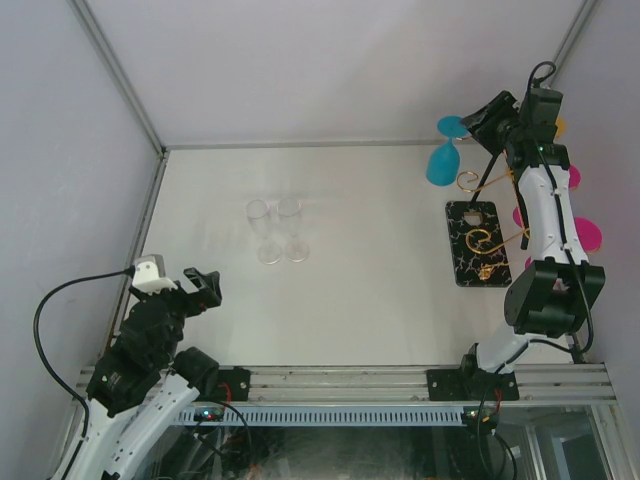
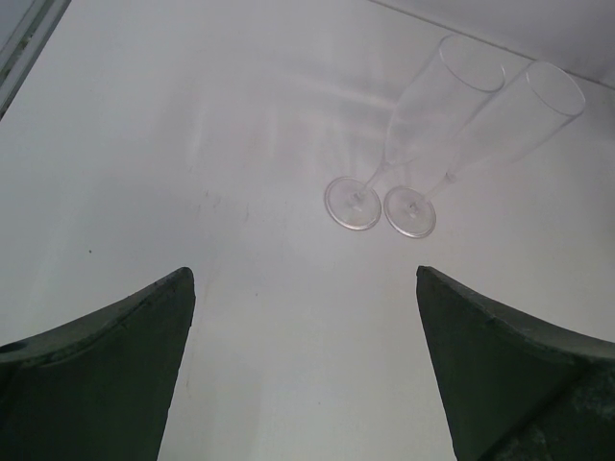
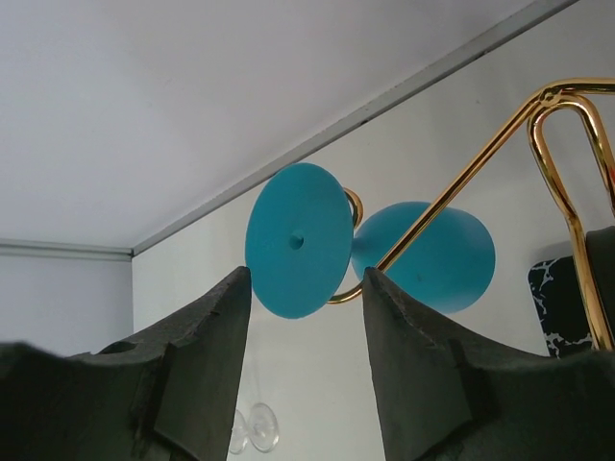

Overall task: Take the wine glass off the wine glass rack
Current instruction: Pick up the wine glass from the wine rack.

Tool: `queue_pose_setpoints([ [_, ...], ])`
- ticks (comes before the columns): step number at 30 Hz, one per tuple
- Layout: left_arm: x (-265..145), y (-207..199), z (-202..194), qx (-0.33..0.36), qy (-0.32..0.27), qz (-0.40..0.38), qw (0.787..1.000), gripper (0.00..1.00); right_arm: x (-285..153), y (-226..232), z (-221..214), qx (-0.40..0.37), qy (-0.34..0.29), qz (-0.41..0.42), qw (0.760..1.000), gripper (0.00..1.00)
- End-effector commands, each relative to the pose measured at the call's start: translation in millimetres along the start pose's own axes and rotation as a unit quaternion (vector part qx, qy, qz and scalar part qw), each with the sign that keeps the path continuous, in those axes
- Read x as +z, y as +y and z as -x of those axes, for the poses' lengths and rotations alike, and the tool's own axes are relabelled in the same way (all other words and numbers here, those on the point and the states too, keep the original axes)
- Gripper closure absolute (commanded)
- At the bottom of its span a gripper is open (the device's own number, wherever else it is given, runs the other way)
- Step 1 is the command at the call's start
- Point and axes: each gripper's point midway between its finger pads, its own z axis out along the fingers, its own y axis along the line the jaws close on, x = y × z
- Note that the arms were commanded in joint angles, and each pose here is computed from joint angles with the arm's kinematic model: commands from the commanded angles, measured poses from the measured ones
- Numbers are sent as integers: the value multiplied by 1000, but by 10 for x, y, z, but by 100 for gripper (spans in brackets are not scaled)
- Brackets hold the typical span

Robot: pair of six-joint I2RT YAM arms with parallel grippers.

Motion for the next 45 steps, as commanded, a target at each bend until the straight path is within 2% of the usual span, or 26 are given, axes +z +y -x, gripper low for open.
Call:
queue_pose_setpoints([
  [1,50,-19,-24,-5,2,3,1000,0,-49,205,160,-16,-18,28,999,52],
  [18,60,-26,-37,-4,5,3,1000,0,132,157,46,-19,2,14,1000,56],
  [28,62,-32,-39,-3,6,2,1000,0,145,157,51,-16,-3,11,1000,61],
  [38,65,-30,-42,-2,7,3,1000,0,142,216,72,26,-23,30,999,82],
  [42,68,-30,-49,-1,8,3,1000,0,130,255,76,54,-30,44,997,84],
  [45,70,-35,-51,-1,9,2,1000,0,118,256,86,84,-43,54,994,91],
])
